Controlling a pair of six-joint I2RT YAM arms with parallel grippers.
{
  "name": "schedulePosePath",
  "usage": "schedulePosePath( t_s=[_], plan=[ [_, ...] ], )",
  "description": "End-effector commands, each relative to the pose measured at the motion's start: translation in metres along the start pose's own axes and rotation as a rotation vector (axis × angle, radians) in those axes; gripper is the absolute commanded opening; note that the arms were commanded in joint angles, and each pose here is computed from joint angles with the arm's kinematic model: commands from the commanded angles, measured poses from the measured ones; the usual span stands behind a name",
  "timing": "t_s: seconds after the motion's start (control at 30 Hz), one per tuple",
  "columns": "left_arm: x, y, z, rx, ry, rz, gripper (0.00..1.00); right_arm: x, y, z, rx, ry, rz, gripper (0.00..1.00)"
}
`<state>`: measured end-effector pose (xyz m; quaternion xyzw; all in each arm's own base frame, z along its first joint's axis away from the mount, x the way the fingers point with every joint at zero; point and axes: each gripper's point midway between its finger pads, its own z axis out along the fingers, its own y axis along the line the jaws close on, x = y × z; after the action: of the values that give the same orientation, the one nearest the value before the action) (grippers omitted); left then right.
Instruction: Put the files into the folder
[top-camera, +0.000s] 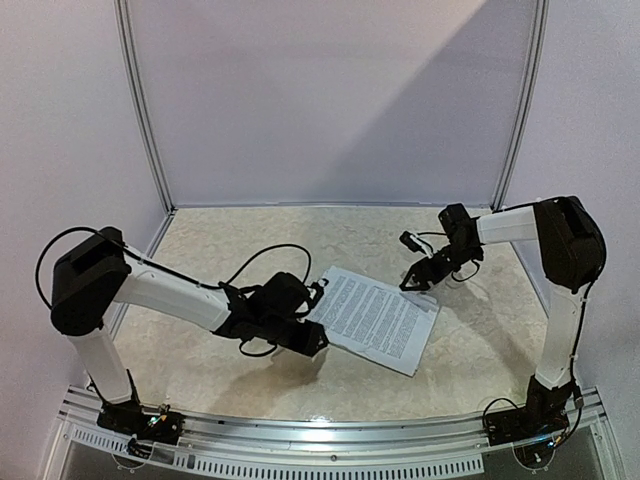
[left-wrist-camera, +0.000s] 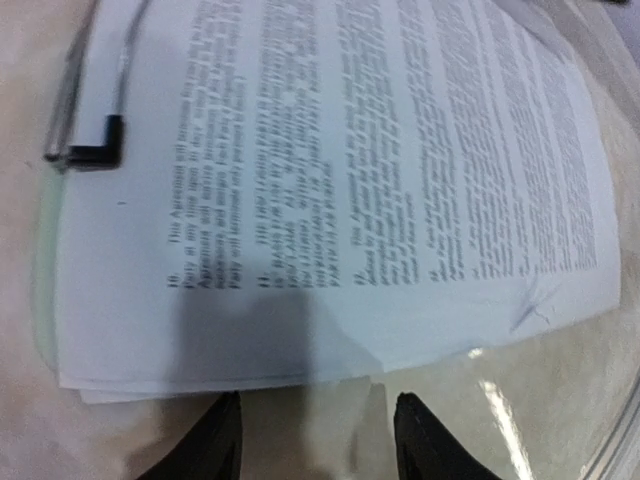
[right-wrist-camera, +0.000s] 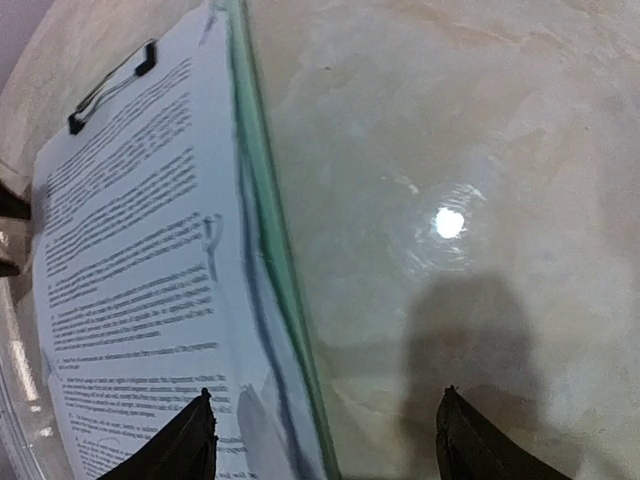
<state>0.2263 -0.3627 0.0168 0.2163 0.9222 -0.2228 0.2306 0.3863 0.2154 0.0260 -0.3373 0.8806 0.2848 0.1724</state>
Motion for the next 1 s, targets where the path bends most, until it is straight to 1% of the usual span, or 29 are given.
schedulePosePath(
  t_s=[0.0, 0.2, 0.3, 0.47, 0.6, 0.67, 0.8, 0.87, 0.97],
  plan=[
    [0.006, 0.067, 0.019, -0.160, 0.081, -0.080, 0.53, 0.041, 0.027, 0.017, -0.069, 0.150, 0.048, 0.75],
    [-0.046, 0.075, 0.045, -0.169, 0.056, -0.048, 0.53, 0.088, 0.076, 0.029, -0.214, 0.263, 0.128, 0.74],
    [-0.067, 0.082, 0.059, -0.177, 0.037, -0.064, 0.53, 0.105, 0.094, 0.027, -0.242, 0.284, 0.129, 0.73],
    [-0.080, 0.097, 0.070, -0.195, 0.041, -0.121, 0.53, 0.118, 0.101, 0.019, -0.236, 0.298, 0.127, 0.73],
    [-0.075, 0.098, 0.065, -0.186, 0.047, -0.146, 0.52, 0.116, 0.096, 0.020, -0.212, 0.288, 0.115, 0.72],
    [-0.066, 0.093, 0.062, -0.148, 0.059, -0.168, 0.52, 0.113, 0.091, 0.024, -0.195, 0.281, 0.125, 0.72],
    [-0.064, 0.095, 0.044, -0.160, 0.032, -0.180, 0.52, 0.112, 0.079, 0.029, -0.151, 0.298, 0.145, 0.70],
    [-0.073, 0.100, 0.031, -0.208, 0.004, -0.154, 0.53, 0.108, 0.073, 0.024, -0.137, 0.281, 0.151, 0.70],
    [-0.102, 0.110, 0.004, -0.319, -0.051, -0.090, 0.55, 0.092, 0.053, 0.006, -0.095, 0.207, 0.194, 0.71]
  ],
)
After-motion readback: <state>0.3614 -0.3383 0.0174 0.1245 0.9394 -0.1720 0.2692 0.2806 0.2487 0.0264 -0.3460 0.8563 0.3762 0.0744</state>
